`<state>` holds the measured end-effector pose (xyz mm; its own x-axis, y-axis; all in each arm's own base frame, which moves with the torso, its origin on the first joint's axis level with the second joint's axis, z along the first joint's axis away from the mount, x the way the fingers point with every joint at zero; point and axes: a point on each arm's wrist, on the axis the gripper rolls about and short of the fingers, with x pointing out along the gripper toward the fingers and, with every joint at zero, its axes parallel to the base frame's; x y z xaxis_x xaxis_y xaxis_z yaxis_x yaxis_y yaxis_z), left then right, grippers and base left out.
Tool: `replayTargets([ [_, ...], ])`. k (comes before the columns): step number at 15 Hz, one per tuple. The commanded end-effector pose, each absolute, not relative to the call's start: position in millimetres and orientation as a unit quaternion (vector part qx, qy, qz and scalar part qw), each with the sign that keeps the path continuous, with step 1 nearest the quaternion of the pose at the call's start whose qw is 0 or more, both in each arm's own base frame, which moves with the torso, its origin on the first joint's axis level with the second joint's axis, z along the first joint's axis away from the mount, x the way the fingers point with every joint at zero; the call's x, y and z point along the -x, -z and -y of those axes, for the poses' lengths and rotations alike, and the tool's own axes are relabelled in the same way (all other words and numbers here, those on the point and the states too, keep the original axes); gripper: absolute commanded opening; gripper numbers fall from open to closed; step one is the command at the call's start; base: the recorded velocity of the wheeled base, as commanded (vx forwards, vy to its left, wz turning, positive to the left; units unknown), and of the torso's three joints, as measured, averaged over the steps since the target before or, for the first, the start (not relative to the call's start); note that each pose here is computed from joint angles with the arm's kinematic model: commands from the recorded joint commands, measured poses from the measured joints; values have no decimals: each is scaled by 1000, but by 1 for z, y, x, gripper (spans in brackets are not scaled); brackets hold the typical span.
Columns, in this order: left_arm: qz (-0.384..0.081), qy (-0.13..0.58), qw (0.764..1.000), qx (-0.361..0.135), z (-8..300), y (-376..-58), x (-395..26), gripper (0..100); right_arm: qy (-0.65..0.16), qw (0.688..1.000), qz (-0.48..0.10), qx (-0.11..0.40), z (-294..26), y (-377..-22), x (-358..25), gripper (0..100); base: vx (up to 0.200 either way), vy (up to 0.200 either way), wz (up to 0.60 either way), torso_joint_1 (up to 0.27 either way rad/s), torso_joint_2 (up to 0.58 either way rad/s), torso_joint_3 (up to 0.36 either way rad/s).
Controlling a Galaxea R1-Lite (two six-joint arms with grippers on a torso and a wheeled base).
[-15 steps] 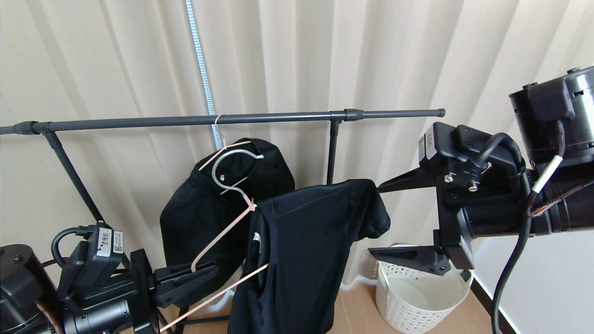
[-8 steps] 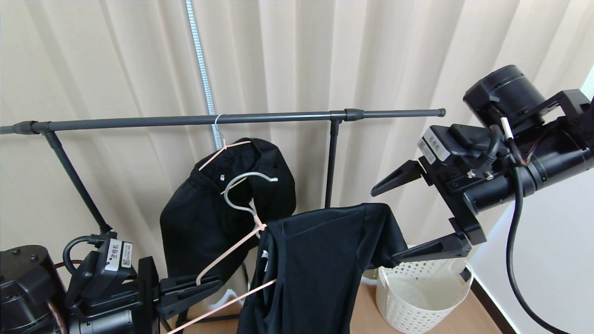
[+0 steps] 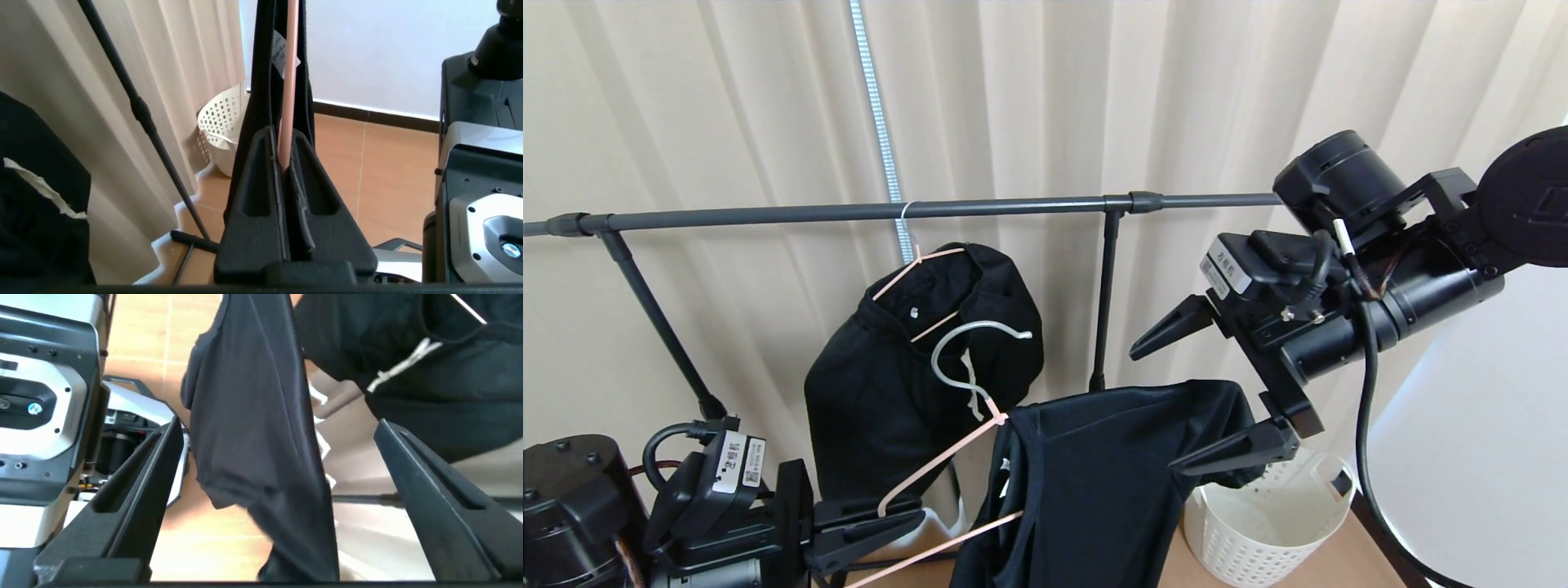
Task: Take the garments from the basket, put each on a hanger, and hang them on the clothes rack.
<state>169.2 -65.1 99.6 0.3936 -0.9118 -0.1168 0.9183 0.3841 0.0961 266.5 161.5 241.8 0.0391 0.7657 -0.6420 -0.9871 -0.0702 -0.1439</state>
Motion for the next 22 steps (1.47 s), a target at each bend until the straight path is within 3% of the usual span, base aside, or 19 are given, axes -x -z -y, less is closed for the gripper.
replayTargets([
  [1,-21,553,830,-73,66,-100,-169,0,-676,644,-194,300,-172,-234,-268,100,0,0,0,0,0,0],
  [5,-20,559,826,-73,69,-100,-168,0,-673,636,-213,312,-185,-218,-276,100,0,0,0,0,0,0],
  [15,-20,559,826,-73,69,-100,-168,0,-675,632,-207,320,-194,-219,-273,100,0,0,0,0,0,0],
  [16,-20,559,826,-73,69,-100,-168,0,-675,632,-207,320,-194,-219,-272,0,0,0,0,0,0,0],
  [22,-21,557,827,-73,68,-99,-168,0,-675,631,-207,321,-193,-220,-270,0,0,0,0,0,0,0],
])
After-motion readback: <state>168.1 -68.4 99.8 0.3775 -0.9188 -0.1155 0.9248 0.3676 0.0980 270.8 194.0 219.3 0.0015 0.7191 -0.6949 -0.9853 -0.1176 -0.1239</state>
